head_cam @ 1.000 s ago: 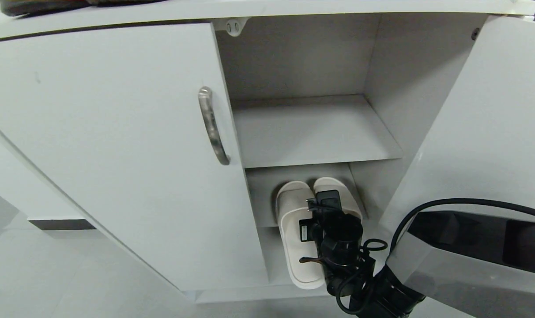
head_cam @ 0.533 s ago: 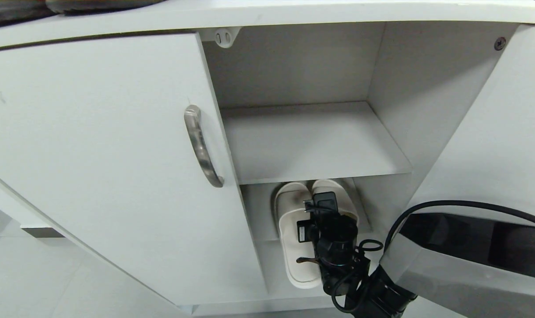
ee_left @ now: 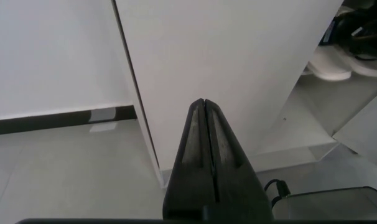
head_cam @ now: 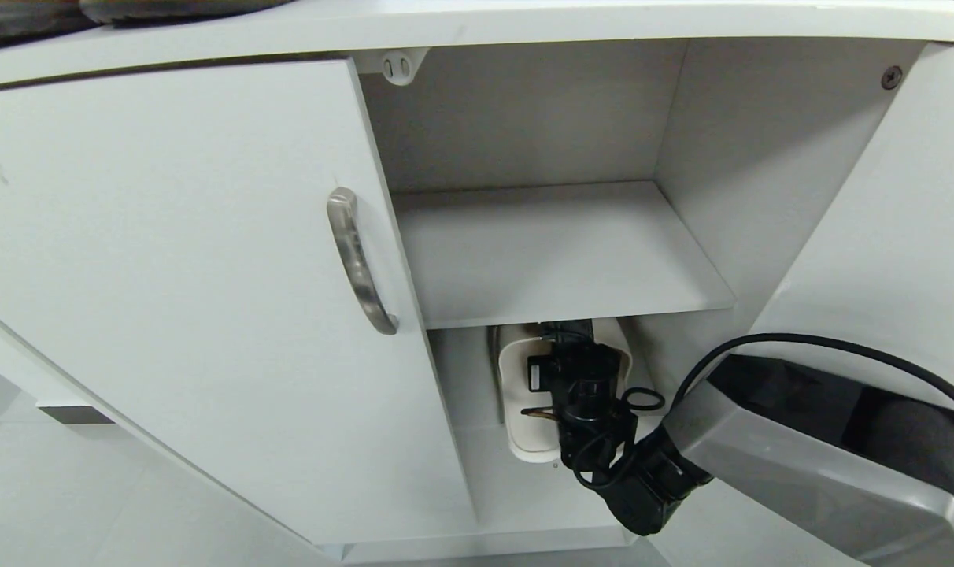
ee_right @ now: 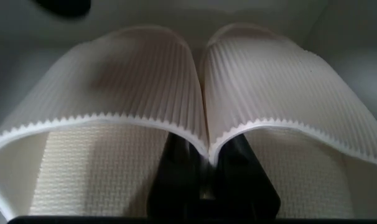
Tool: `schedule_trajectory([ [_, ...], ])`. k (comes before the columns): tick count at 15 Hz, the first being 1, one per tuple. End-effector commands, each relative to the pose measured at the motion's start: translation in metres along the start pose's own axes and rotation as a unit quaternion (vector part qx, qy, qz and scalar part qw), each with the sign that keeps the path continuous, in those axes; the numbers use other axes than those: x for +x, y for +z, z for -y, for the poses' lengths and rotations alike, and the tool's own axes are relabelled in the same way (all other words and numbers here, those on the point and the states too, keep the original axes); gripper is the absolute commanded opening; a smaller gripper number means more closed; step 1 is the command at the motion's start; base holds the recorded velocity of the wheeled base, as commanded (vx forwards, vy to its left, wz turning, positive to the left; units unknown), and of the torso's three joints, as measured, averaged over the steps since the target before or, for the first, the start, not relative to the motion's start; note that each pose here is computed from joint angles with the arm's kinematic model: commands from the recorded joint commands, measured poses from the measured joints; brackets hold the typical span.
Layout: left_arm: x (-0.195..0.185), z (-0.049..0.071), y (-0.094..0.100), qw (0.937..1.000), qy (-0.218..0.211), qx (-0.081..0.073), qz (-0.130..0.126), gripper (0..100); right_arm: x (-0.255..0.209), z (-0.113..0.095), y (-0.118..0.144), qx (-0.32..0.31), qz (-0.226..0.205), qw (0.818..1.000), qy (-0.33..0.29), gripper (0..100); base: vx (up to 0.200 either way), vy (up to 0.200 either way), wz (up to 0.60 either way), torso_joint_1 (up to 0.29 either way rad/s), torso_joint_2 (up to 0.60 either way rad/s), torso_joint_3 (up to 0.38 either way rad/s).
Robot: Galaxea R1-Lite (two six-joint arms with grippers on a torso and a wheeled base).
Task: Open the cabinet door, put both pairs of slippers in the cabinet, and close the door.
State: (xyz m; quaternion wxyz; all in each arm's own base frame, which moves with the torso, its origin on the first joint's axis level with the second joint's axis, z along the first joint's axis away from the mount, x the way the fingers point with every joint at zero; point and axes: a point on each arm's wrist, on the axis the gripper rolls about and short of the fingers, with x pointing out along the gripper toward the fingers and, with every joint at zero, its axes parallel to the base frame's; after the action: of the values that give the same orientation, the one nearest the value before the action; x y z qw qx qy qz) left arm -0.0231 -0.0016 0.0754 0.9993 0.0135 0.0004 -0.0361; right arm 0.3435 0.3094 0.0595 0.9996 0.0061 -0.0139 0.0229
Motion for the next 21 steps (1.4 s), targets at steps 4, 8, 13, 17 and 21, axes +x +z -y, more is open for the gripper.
schedule_trajectory([
  [4, 0.0, 0.0, 0.0, 1.0, 0.0, -0.001, -0.001, 0, 0.019, -0.004, -0.011, -0.003, -0.002, 1.0, -0.01, 0, 0.0, 0.0, 0.0, 0.0, 0.0, 0.0],
  [8, 0.0, 0.0, 0.0, 1.0, 0.0, -0.001, -0.001, 0, 0.021, -0.005, -0.013, -0.007, -0.007, 1.0, -0.01, 100, 0.0, 0.0, 0.0, 0.0, 0.0, 0.0],
  [13, 0.0, 0.0, 0.0, 1.0, 0.0, -0.003, -0.001, 0, -0.008, 0.004, -0.001, -0.008, -0.011, 1.0, 0.015, 100, 0.0, 0.0, 0.0, 0.0, 0.0, 0.0],
  [17, 0.0, 0.0, 0.0, 1.0, 0.0, -0.004, -0.001, 0, -0.064, 0.018, 0.015, -0.006, -0.026, 0.997, 0.068, 100, 0.0, 0.0, 0.0, 0.0, 0.0, 0.0],
  [21, 0.0, 0.0, 0.0, 1.0, 0.0, -0.008, -0.001, 0, -0.122, 0.04, 0.028, 0.017, -0.061, 0.985, 0.162, 100, -0.2, 0.0, 0.0, 0.002, 0.0, 0.002],
])
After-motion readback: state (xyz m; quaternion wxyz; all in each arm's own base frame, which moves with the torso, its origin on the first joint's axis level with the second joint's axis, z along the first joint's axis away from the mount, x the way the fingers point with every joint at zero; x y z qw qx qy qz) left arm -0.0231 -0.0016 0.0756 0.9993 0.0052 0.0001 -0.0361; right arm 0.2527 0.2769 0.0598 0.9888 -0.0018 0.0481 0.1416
